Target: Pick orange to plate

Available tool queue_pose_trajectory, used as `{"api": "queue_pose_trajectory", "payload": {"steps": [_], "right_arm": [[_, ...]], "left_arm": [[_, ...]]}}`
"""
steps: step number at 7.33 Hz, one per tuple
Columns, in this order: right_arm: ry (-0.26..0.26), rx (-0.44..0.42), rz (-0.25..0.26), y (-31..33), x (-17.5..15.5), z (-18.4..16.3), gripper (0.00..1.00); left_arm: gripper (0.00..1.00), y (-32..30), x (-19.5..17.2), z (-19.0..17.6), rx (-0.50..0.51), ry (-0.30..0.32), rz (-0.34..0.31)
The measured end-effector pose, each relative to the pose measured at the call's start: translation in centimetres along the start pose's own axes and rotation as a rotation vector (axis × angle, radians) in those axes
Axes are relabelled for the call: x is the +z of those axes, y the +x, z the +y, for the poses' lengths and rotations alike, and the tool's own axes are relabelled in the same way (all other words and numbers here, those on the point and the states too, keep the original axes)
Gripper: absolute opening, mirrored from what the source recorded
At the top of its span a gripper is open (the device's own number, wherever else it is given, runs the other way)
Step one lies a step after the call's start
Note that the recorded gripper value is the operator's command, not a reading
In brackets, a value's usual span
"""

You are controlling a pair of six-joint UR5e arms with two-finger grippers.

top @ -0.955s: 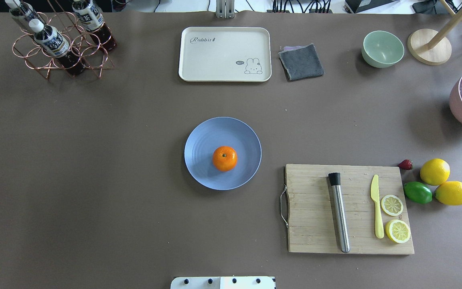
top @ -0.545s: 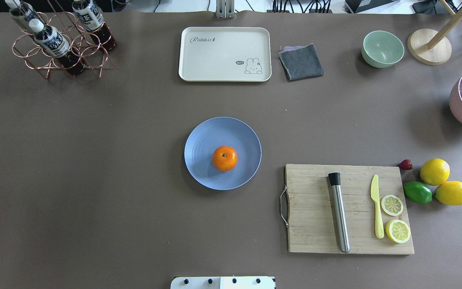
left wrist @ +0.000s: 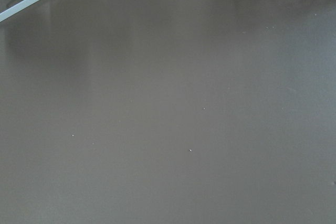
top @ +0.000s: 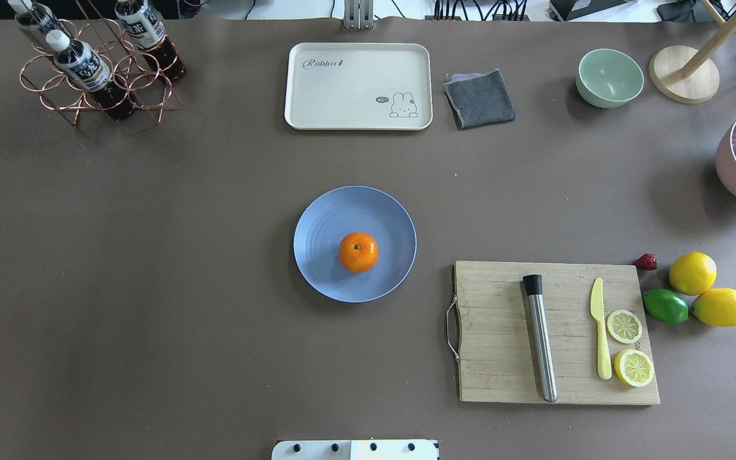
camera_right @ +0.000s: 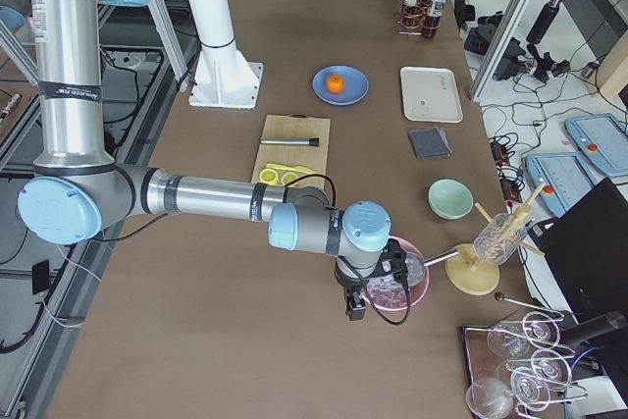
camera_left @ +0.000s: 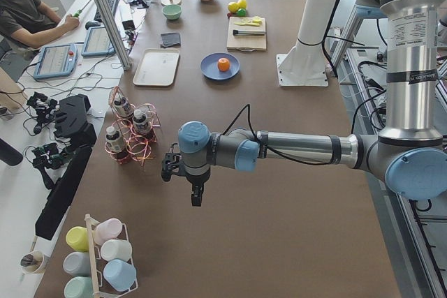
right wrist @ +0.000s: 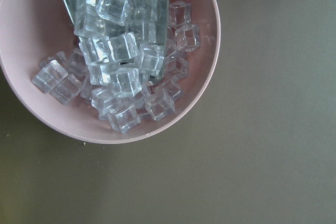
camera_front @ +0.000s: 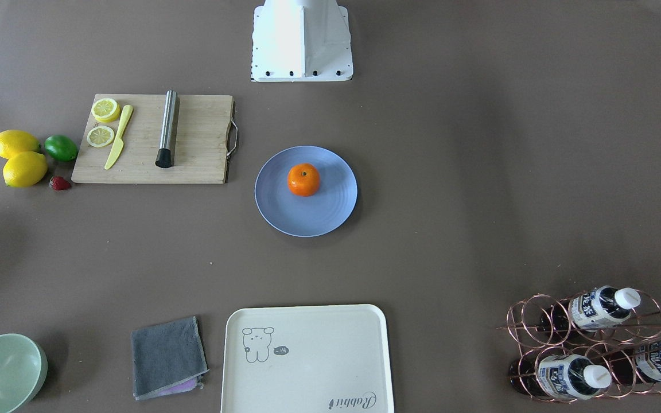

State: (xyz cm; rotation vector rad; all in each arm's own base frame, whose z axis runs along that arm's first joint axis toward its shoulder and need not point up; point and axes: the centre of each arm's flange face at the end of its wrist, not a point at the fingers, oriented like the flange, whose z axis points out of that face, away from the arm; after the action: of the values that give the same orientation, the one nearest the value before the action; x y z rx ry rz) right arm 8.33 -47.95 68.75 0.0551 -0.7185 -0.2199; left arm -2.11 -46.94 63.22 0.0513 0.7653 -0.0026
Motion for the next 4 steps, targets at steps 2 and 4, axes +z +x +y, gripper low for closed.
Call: {"api": "queue_pose_trajectory", "payload": {"steps": [2, 4], "right_arm": [[-0.005, -0.007, -0.002, -0.31, 0.23, -0.19, 1.00], [-0.006, -0.008, -0.003, -0.40, 0.30, -0.23, 1.00]], "left_arm": [[0.97, -0.29, -0.15, 0.06, -0.005, 0.003, -0.001], [0.97, -0.44, -0.18, 0.08, -0.008, 0.004, -0.002]]}}
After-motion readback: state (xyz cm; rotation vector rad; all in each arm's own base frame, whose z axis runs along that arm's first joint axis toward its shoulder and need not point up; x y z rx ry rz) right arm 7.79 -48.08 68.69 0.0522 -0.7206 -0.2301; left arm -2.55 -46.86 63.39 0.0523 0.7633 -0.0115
